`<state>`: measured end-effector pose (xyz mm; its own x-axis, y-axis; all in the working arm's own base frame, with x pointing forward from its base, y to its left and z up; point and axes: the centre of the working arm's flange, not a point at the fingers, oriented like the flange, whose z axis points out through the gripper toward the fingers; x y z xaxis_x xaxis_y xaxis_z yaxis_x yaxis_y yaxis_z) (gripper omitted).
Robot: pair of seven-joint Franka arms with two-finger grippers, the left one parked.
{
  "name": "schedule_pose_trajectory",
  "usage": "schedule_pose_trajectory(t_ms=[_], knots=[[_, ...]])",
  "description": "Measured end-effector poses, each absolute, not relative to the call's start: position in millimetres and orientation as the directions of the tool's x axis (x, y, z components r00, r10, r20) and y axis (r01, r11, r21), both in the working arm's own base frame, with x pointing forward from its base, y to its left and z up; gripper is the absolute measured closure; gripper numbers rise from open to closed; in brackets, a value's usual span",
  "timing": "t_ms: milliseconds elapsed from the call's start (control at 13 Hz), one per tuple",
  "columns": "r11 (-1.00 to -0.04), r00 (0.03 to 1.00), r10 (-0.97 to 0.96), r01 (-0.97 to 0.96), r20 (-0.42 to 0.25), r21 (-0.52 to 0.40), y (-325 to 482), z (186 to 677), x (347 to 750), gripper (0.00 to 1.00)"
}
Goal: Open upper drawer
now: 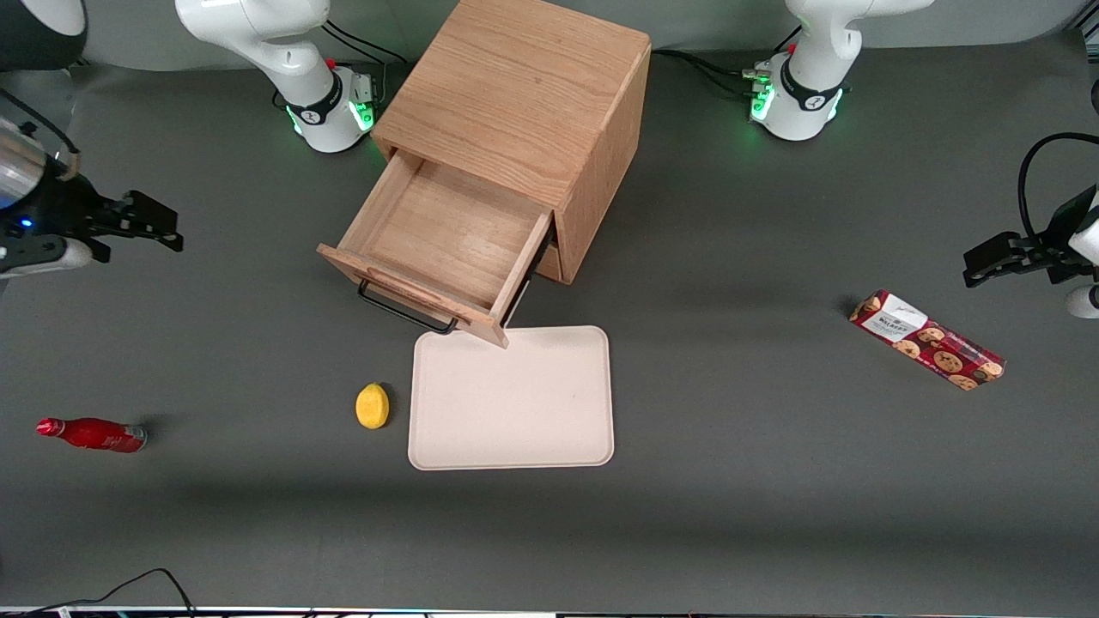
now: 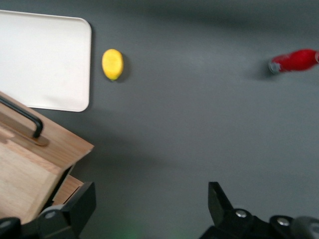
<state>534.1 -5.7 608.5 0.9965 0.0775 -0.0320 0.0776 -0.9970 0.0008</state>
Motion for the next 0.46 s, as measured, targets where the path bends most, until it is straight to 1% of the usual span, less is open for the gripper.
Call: schedule_pose_trajectory(t_ms=[154,462], knots=[[-0.999,0.998,0.049,0.049,-0.032,0.001,-21.1,608.5,531.5,0.00],[-0.999,0.999,0.045,0.045,-0.024,0.002,-23.4,610.5,532.0,0.00]])
